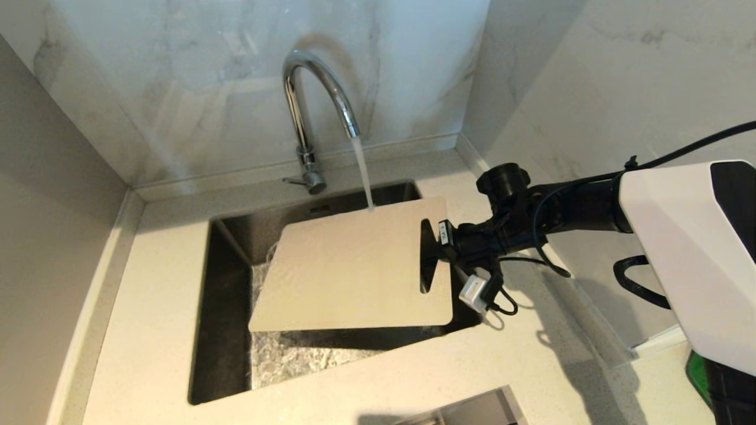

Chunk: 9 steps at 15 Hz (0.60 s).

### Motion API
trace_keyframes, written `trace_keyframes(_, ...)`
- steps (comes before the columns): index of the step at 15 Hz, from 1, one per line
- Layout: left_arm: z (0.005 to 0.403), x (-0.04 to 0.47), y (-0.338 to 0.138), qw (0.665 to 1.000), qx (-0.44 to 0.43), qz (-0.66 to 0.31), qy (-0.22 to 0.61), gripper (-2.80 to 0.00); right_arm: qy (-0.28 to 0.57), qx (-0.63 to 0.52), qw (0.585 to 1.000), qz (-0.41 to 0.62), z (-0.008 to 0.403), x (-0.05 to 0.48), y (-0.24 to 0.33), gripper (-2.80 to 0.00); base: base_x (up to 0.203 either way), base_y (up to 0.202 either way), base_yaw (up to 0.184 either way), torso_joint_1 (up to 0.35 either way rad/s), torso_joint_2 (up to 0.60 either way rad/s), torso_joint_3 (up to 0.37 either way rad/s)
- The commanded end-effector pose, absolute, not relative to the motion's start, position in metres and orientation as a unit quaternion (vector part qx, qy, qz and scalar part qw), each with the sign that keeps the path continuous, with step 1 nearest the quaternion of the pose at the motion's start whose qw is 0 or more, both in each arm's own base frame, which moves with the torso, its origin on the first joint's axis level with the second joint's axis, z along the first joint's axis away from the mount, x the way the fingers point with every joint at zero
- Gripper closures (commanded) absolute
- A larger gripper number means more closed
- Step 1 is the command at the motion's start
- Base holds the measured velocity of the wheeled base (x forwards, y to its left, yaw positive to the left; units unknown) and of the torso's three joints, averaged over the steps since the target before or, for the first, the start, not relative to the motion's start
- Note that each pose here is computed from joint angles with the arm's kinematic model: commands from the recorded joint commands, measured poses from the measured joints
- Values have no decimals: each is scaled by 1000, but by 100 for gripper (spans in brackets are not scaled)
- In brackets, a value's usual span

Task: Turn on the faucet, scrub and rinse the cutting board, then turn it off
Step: Scrub the cutting board underwater

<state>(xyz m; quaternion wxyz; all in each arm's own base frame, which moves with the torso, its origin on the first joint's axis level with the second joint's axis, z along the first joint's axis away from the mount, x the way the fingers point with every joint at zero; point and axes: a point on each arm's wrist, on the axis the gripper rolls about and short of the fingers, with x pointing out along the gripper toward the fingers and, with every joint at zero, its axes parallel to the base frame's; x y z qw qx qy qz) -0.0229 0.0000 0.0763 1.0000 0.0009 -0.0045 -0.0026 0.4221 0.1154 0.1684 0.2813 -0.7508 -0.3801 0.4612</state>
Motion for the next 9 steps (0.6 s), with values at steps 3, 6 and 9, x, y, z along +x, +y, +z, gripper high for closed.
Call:
trace_keyframes(3,76,-23,0,1000,1,-3,-5,0,-375,-749,282,468,164,418,109,0,0,0,0,0,0,0)
trace_keyframes(6,76,-23,0,1000,1,-2,-5,0,-368,-748,286,473,162,415,102,0,0,0,0,0,0,0)
trace_keyframes(9,76,-23,0,1000,1,-3,-5,0,-363,-747,289,475,162,412,98,0,0,0,0,0,0,0)
